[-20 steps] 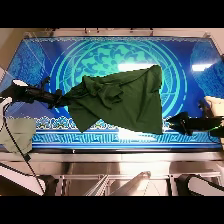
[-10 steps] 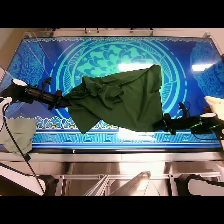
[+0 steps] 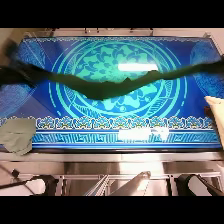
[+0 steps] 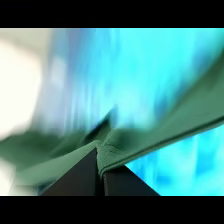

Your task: Fold the shirts.

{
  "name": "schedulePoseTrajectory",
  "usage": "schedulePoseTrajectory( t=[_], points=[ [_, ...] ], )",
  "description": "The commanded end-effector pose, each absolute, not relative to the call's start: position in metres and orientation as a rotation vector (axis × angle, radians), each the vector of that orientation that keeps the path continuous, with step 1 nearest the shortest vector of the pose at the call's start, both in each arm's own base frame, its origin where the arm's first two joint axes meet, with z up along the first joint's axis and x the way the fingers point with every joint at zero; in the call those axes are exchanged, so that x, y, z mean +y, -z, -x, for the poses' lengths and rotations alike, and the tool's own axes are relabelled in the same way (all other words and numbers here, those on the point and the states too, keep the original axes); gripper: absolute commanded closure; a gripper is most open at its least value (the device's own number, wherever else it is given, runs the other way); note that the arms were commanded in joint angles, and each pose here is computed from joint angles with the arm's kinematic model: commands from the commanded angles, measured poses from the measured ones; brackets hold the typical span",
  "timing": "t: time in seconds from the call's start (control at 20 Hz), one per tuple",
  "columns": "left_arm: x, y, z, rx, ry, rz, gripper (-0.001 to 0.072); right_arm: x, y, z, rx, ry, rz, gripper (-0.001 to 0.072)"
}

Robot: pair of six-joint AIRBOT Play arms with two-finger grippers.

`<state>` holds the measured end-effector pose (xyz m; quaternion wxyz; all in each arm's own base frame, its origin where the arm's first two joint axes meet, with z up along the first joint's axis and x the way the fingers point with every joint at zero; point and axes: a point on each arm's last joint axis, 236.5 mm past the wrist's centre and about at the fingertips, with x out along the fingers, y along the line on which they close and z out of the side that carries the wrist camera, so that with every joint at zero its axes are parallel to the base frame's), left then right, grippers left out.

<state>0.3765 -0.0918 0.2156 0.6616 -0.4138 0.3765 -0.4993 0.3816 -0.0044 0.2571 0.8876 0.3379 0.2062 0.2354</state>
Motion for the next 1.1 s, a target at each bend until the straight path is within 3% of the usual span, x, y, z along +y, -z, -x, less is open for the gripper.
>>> schedulePoseTrajectory(
  t=[0.0, 0.2, 0.4, 0.55, 0.7, 0.85, 1.05],
  points=[
    [-0.061, -0.416, -0.279, 0.154, 1.446, 0.892, 0.0678, -0.034, -0.424, -0.316, 0.021, -0.363, -0.509, 0.0687],
    [-0.05, -0.503, -0.187, -0.213, 1.348, 0.69, 0.0677, 0.033, -0.514, -0.256, -0.258, -0.581, -0.436, 0.0687],
    [-0.07, -0.53, -0.172, -0.213, 1.198, 0.462, 0.0676, 0.039, -0.542, -0.246, -0.33, -0.578, -0.373, 0.0687],
    [-0.062, -0.507, -0.22, -0.007, 1.067, 0.422, 0.0676, 0.025, -0.518, -0.271, -0.245, -0.539, -0.37, 0.0687],
    [-0.062, -0.456, -0.279, 0.239, 1.003, 0.402, 0.0676, 0.028, -0.451, -0.324, -0.018, -0.544, -0.387, 0.0687],
    [-0.074, -0.385, -0.347, 0.489, 0.966, 0.37, 0.0676, 0.055, -0.345, -0.385, 0.24, -0.577, -0.473, 0.0687],
    [-0.092, -0.252, -0.452, 0.792, 0.901, 0.4, 0.0676, 0.06, -0.187, -0.464, 0.494, -0.439, -0.548, 0.0687]
  ],
)
